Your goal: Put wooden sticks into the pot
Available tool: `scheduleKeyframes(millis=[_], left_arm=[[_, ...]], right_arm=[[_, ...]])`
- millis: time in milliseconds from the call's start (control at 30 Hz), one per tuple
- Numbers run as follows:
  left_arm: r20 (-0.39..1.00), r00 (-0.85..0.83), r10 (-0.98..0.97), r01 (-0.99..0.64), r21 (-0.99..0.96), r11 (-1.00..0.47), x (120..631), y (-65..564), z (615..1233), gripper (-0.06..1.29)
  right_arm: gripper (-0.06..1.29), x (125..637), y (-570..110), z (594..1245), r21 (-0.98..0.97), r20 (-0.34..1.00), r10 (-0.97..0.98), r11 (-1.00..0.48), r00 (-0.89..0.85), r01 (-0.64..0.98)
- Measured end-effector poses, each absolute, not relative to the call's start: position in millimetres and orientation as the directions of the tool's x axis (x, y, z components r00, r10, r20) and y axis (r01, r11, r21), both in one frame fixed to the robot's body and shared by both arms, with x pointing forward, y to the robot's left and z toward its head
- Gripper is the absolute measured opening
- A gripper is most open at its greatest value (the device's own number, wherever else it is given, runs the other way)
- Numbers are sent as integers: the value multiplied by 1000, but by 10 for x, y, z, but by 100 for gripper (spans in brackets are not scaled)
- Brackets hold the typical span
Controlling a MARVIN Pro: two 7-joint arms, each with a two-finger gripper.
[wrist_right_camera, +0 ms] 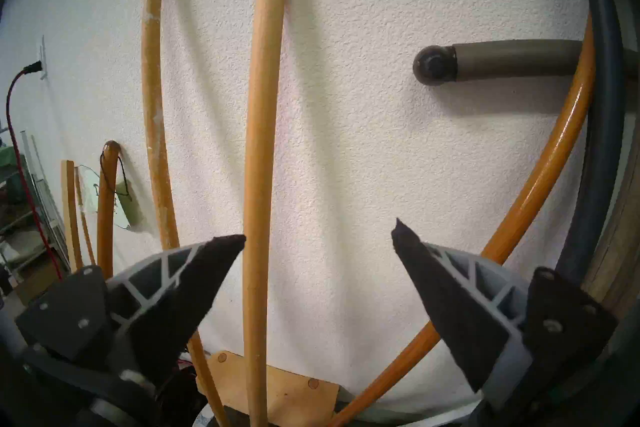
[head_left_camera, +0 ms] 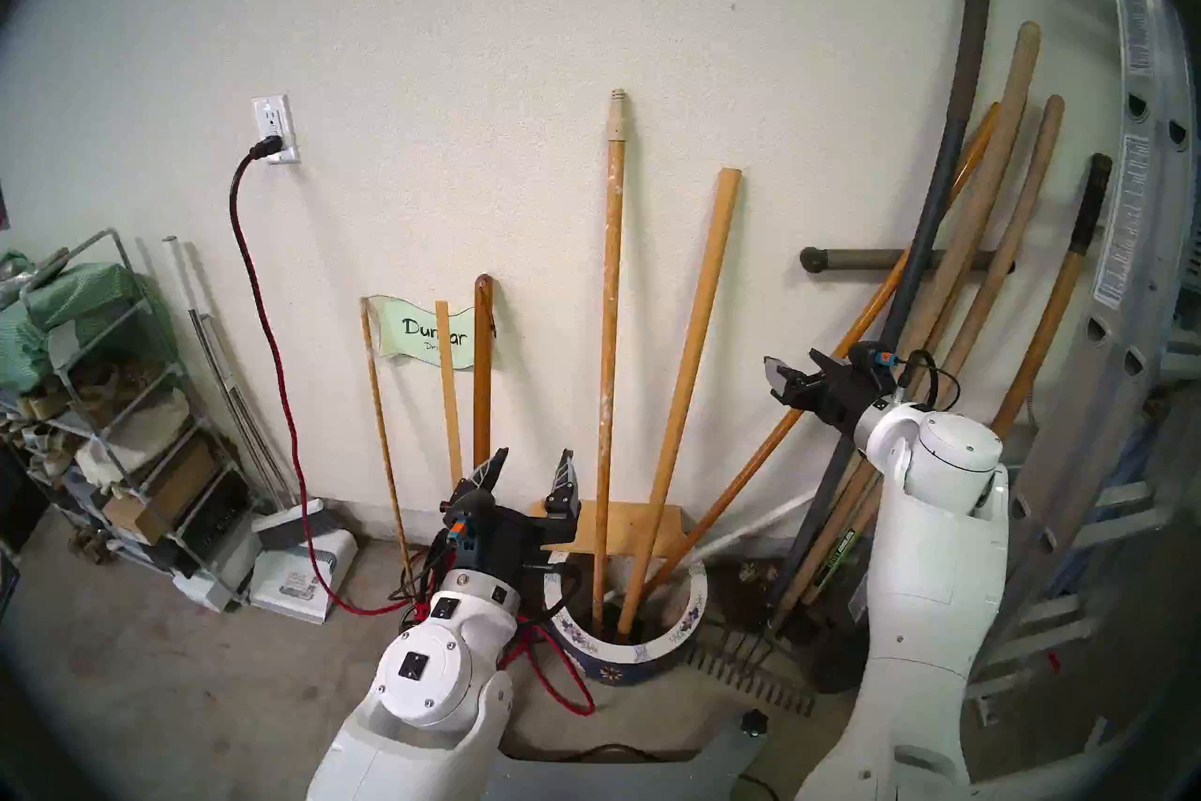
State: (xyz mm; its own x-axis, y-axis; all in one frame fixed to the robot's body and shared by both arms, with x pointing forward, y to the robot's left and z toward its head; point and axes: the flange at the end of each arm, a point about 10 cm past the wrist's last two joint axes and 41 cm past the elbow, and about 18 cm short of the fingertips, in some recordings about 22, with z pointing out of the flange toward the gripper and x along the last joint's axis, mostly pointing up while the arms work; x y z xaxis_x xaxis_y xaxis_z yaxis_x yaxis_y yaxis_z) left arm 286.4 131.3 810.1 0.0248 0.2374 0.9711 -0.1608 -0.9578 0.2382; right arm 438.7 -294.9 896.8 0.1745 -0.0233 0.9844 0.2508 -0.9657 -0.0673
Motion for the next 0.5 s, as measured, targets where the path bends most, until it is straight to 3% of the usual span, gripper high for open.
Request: scheduleKeyframes(millis=[500], left_arm=[[963, 188, 193, -40, 204, -978, 2573, 1283, 8359, 122]], right_arm=[[122, 4386, -2949, 8969, -67, 984, -23, -966, 174, 251]])
